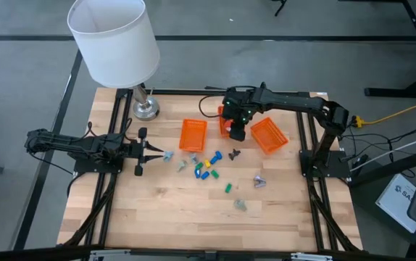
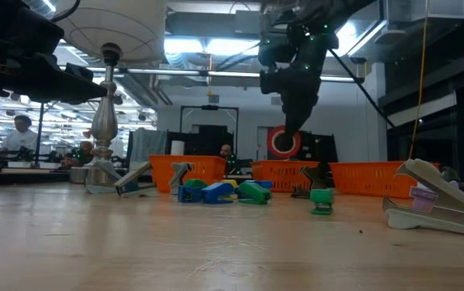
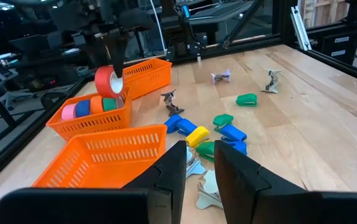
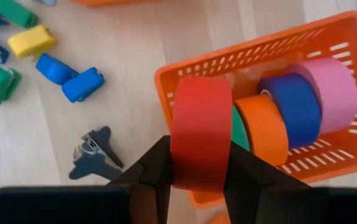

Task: Pick and place Stapler, Stapler remover, tape
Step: Put the red adhesive tape into the middle orange bin

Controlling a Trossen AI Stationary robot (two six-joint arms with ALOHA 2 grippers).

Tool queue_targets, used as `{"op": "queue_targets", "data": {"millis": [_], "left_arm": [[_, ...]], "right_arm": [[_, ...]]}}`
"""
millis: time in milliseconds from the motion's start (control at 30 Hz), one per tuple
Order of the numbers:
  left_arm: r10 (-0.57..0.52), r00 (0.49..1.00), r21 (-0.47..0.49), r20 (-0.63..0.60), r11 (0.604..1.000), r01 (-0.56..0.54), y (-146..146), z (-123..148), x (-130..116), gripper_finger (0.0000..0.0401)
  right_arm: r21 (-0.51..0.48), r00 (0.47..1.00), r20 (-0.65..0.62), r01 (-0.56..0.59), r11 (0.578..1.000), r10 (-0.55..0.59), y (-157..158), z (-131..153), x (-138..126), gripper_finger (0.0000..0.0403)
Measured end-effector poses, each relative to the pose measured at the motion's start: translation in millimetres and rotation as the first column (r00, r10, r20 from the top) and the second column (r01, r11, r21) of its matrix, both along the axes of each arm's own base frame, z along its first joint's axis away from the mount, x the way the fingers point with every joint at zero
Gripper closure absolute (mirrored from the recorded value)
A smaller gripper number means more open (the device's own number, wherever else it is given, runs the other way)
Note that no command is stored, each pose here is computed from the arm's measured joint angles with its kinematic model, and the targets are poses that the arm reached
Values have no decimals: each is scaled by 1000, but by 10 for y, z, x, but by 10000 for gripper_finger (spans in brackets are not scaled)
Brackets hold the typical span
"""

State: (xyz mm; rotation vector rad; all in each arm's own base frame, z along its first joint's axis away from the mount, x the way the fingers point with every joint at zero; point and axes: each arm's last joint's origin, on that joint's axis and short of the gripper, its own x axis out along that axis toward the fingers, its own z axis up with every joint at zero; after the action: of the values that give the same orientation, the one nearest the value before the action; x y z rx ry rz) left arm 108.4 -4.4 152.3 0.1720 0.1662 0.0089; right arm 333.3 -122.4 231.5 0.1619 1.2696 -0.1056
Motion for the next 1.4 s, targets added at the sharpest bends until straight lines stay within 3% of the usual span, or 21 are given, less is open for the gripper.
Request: {"op": "queue_targets", "data": {"millis": [200,467,900,1400], "left_arm": [[0,1000,0,0,1000,0,0,0,0,322],[0,1000,0,0,1000,0,0,0,0,324],[0,1000,0,0,1000,0,0,1,0,323],[0,1000,0,0,1000,0,0,0,0,322]], "right_arm": [[9,998,8,-67,998,67,-44,-86,-39,297],[105,993,37,-112,988,109,-125,-113,-108,290],[-8,993,56,-107,994,107,-276,-138,-82,289],[29,989,107,-108,994,105,-249,-49,-25,290]]}}
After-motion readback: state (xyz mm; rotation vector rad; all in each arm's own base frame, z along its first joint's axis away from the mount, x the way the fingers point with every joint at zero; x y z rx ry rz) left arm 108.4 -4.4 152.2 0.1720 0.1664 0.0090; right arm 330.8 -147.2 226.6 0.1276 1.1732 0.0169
